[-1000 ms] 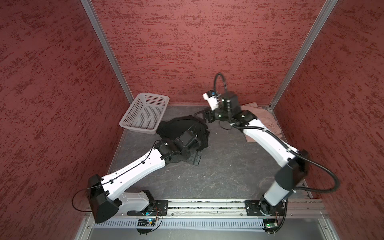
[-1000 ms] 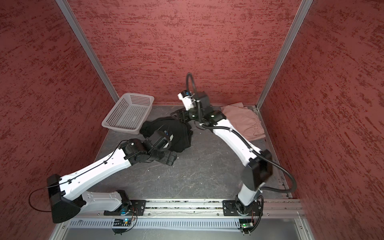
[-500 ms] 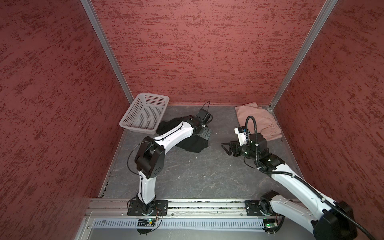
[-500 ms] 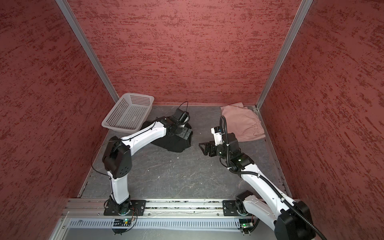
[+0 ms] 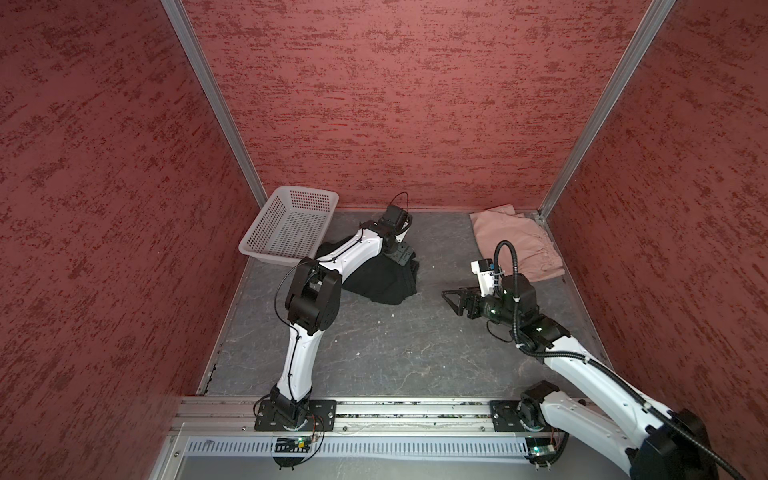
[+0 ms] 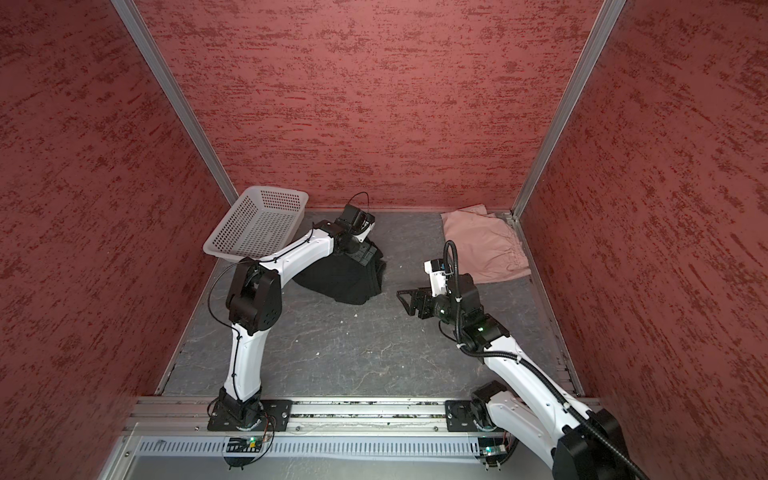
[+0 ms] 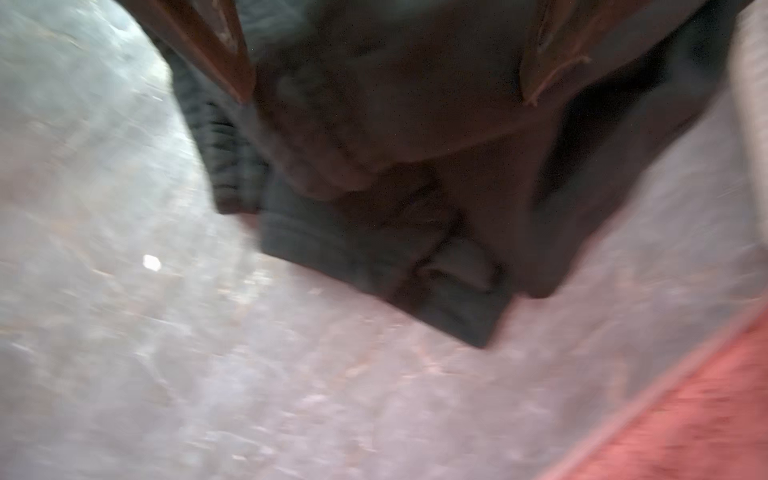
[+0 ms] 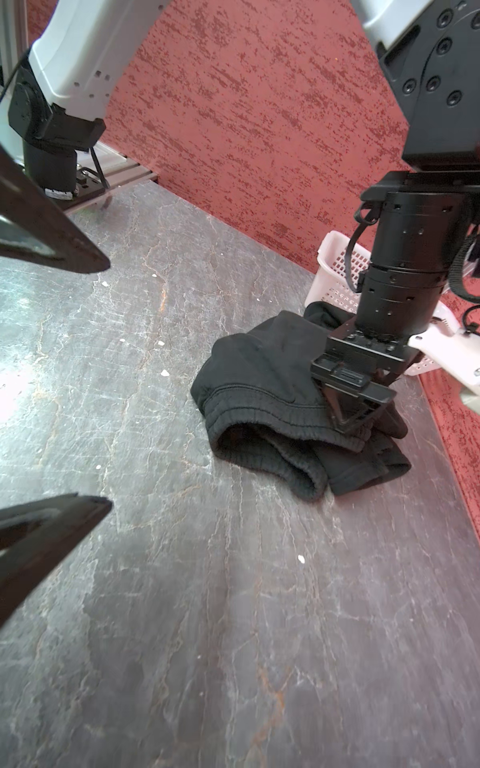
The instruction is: Fold and stack the shorts
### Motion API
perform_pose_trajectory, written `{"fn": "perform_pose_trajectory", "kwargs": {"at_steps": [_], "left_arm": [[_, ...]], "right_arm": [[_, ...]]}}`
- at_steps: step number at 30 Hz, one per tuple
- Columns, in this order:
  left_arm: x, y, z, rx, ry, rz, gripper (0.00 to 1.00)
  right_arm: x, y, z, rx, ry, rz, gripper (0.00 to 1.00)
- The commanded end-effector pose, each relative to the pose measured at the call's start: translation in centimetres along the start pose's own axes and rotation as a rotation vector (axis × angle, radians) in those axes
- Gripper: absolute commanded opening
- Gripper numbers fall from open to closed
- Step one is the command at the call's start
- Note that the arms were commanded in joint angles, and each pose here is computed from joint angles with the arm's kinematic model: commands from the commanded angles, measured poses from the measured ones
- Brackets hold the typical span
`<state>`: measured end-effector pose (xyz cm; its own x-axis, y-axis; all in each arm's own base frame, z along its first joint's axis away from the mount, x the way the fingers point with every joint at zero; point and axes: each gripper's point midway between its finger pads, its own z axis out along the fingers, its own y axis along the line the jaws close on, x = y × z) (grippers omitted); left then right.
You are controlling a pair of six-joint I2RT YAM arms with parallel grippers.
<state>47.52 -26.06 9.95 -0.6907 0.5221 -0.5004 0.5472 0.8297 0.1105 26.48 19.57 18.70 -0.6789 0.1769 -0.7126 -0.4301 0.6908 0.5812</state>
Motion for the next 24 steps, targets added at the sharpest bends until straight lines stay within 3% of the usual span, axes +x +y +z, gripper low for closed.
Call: {"fn": "perform_pose_trajectory", "kwargs": {"at_steps": [1, 3, 6, 9, 12, 13, 18, 24], "left_arm": [[1.3, -2.7, 1.2, 0.155, 0.027, 0.031, 1.0], [2.0, -2.4, 1.3, 0.173, 0.051, 0.018, 0.97], [2.7, -1.9, 1.1, 0.217, 0.067, -0.013, 0.77], [2.8, -1.4, 0.9, 0.261, 0.065, -0.049, 0.49], [2.1, -1.1, 0.4, 0.306, 0.026, -0.08, 0.07], [1.9, -1.2, 0.2, 0.323, 0.015, -0.084, 0.0], [0.4, -1.0, -3.1, 0.346, -0.043, -0.089, 0.0], [0.0, 1.3, -12.1, 0.214, -0.162, -0.125, 0.0]], "right_arm": [[-0.4, -0.2, 0.0, 0.001, -0.045, 0.015, 0.84], [-0.2, -0.4, 0.1, 0.002, -0.045, 0.023, 0.85], [0.4, -1.2, 0.5, 0.029, -0.029, 0.041, 0.85], [1.3, -2.6, 1.3, 0.082, 0.015, 0.067, 0.85], [2.0, -3.3, 2.2, 0.09, 0.042, 0.083, 0.85], [2.2, -3.4, 2.4, 0.091, 0.049, 0.086, 0.85], [3.0, -4.3, 3.4, 0.102, 0.08, 0.087, 0.84], [3.2, -5.4, 6.4, 0.087, 0.096, 0.08, 0.79]]}}
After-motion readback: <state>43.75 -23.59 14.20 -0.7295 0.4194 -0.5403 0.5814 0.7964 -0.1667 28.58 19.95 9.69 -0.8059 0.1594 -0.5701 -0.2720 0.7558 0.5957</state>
